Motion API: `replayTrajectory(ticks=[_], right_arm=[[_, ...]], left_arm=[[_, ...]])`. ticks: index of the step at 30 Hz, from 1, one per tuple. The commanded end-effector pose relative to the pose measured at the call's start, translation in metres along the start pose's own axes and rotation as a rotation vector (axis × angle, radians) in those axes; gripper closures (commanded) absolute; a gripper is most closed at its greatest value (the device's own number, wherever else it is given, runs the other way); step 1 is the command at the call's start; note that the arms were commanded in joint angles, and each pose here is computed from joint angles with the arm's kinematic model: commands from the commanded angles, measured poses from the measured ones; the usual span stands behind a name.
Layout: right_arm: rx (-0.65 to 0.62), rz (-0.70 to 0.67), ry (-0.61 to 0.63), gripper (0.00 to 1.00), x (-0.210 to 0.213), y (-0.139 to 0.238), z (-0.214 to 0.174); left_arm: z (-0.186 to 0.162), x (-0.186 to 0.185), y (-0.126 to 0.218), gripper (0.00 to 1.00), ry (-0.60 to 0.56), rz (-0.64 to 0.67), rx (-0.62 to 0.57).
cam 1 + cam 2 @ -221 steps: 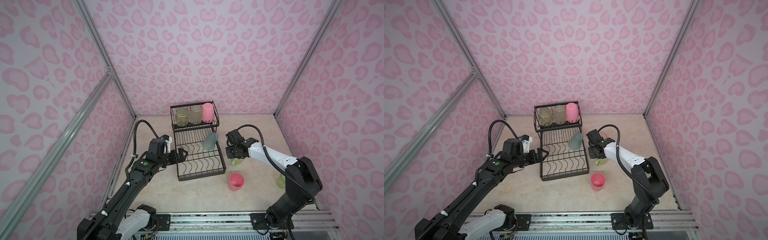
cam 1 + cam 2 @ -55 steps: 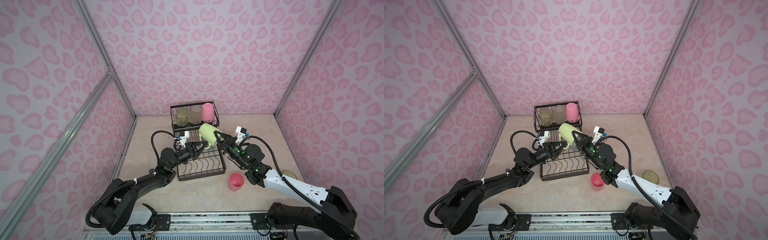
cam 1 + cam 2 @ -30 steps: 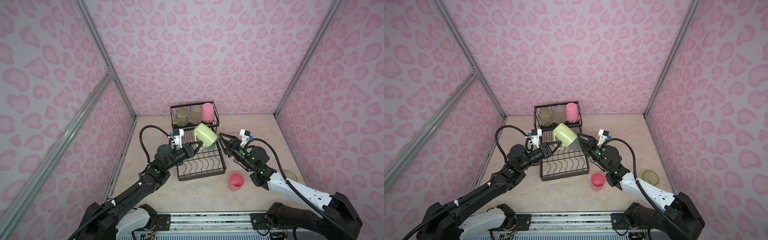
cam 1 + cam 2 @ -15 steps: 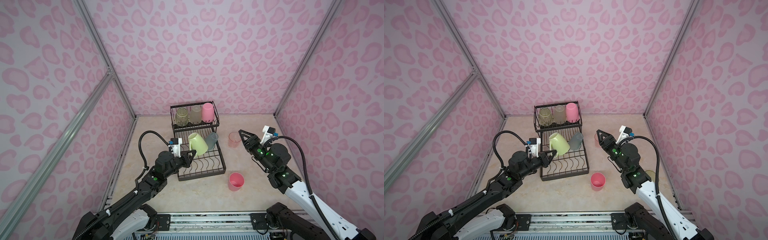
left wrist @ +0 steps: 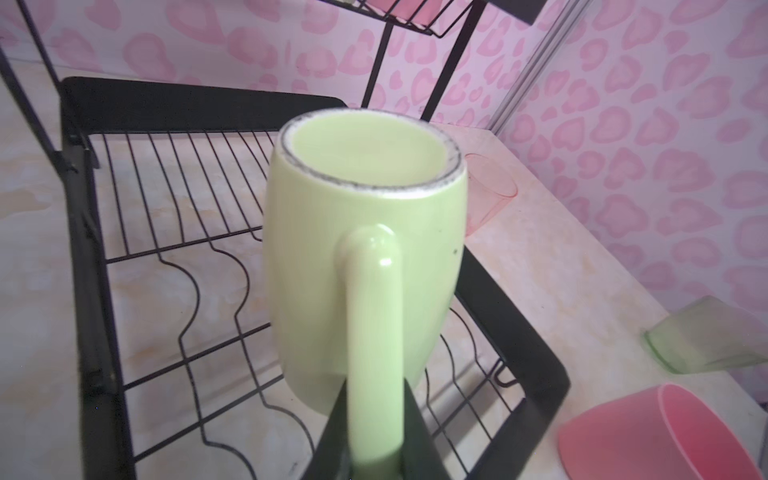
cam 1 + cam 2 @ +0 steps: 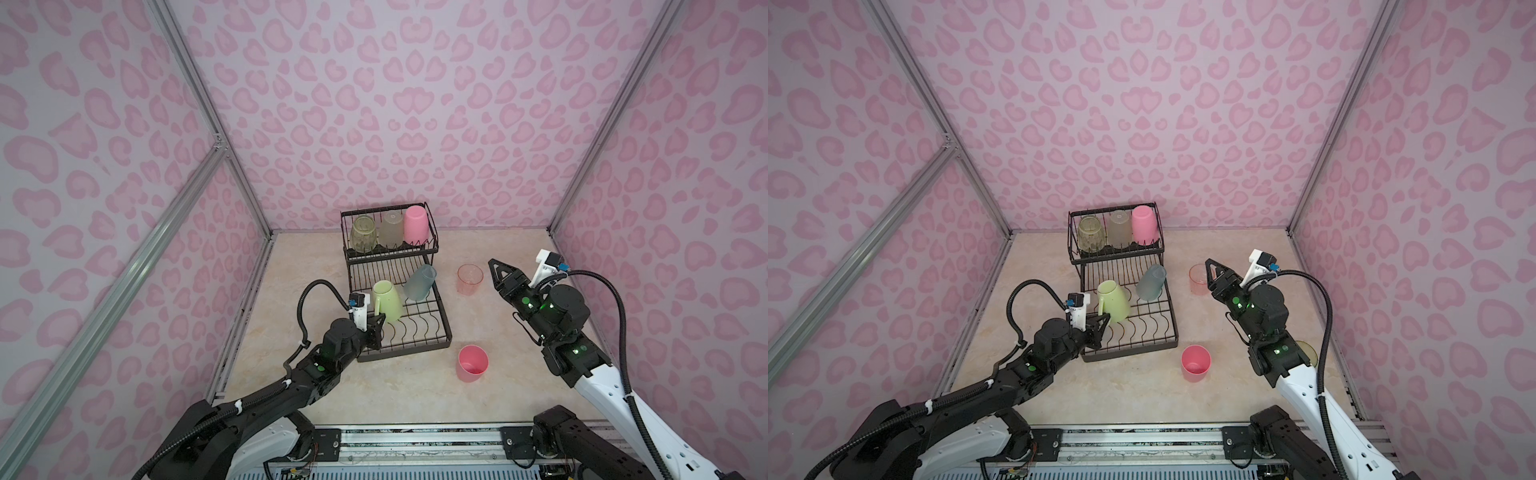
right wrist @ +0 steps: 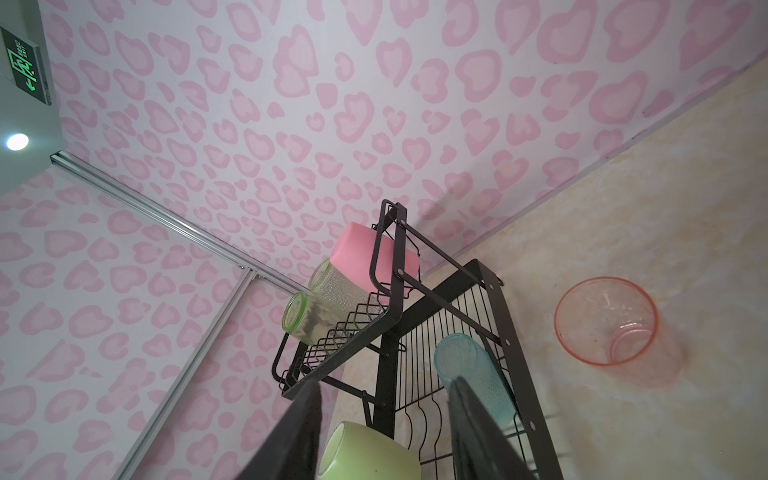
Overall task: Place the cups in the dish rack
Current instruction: 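Lower the light green mug into the rack's lower tier with the left gripper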
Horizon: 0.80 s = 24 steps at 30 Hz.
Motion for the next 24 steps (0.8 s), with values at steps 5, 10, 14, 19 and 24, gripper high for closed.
replayTrajectory(ticks=[5,10,14,19,24], right_arm=[[-0.061,-0.029,0.046,0.51,-0.009,0.0,0.008],[-0.09,-0.03,0.049,0.52,-0.017,-0.001,0.011],[-0.097,-0.031,0.058,0.52,-0.02,-0.003,0.013],[-0.109,-0.035,0.058,0.52,-0.028,-0.005,0.013],[-0.108,-0.01,0.02,0.53,-0.035,-0.009,0.013]], left_arm=[[0.041,0.009,-0.008,0.87,-0.047,0.092,-0.254],[0.038,0.018,-0.025,0.87,-0.064,0.153,-0.257],[0.037,0.023,-0.034,0.87,-0.063,0.189,-0.27],[0.04,0.023,-0.049,0.86,-0.08,0.215,-0.269],[0.04,0.024,-0.068,0.86,-0.096,0.239,-0.267]])
Point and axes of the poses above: each gripper's point midway between its finger pads, its own y axis back along the fingers, its own x axis along the line the jaws close on, z = x × y, the point moved 2 cm from there along y, back along the fingers, and after that the axes turned 8 degrees about y, right-handed, at the moved point
